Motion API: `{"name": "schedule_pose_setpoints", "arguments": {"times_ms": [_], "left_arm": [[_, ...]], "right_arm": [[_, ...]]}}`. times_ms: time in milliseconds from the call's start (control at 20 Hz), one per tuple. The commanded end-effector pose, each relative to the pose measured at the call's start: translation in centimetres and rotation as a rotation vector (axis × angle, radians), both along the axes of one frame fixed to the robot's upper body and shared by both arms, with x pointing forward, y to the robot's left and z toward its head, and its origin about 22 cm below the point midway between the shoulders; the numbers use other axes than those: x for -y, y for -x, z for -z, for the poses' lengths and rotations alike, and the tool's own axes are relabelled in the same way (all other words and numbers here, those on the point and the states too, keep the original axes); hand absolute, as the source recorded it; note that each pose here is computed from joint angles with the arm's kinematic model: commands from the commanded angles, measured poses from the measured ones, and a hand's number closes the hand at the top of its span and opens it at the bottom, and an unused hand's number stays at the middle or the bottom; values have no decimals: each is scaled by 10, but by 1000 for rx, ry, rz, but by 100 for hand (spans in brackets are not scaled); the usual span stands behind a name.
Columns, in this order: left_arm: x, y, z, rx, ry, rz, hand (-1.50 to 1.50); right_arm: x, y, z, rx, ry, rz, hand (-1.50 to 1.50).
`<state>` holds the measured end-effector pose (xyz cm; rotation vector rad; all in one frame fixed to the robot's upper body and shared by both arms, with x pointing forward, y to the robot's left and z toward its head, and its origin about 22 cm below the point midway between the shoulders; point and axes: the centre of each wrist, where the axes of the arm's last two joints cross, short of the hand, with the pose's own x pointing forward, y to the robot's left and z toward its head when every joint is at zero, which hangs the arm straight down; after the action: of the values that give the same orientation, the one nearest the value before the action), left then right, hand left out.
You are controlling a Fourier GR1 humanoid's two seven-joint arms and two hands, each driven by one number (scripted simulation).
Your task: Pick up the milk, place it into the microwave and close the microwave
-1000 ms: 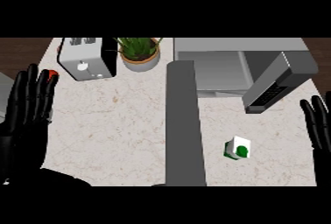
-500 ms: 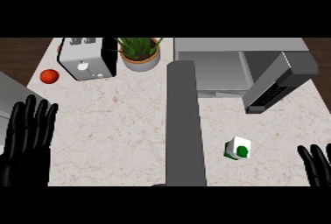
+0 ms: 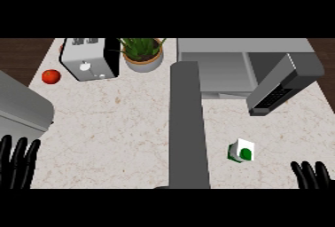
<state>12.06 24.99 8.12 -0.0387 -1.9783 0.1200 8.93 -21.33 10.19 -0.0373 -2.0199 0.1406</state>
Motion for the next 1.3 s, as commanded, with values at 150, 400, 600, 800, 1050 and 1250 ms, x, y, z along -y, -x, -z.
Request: {"name": "schedule_pose_setpoints", "arguments": {"times_ms": [150, 400, 600, 800, 1050, 1250], "left_arm": [[-15, 33, 1, -1, -15, -13, -150], [-29, 54, -2, -1, 10, 1, -150], [-25, 61, -1, 5, -5, 2, -150], [-30, 69, 15, -8, -7, -19, -150], [-39, 78, 27, 2, -9, -7, -150], [-27, 74, 5, 13, -28, -10, -150]], "right_arm": [[-15, -5, 31, 5, 68, 39, -150], [-14, -33, 44, -21, 62, 105, -150], [2, -36, 53, -39, 96, 85, -150], [8, -59, 58, -44, 136, 93, -150], [6, -81, 92, -87, 180, 122, -150], [8, -87, 109, -90, 200, 163, -150]]}}
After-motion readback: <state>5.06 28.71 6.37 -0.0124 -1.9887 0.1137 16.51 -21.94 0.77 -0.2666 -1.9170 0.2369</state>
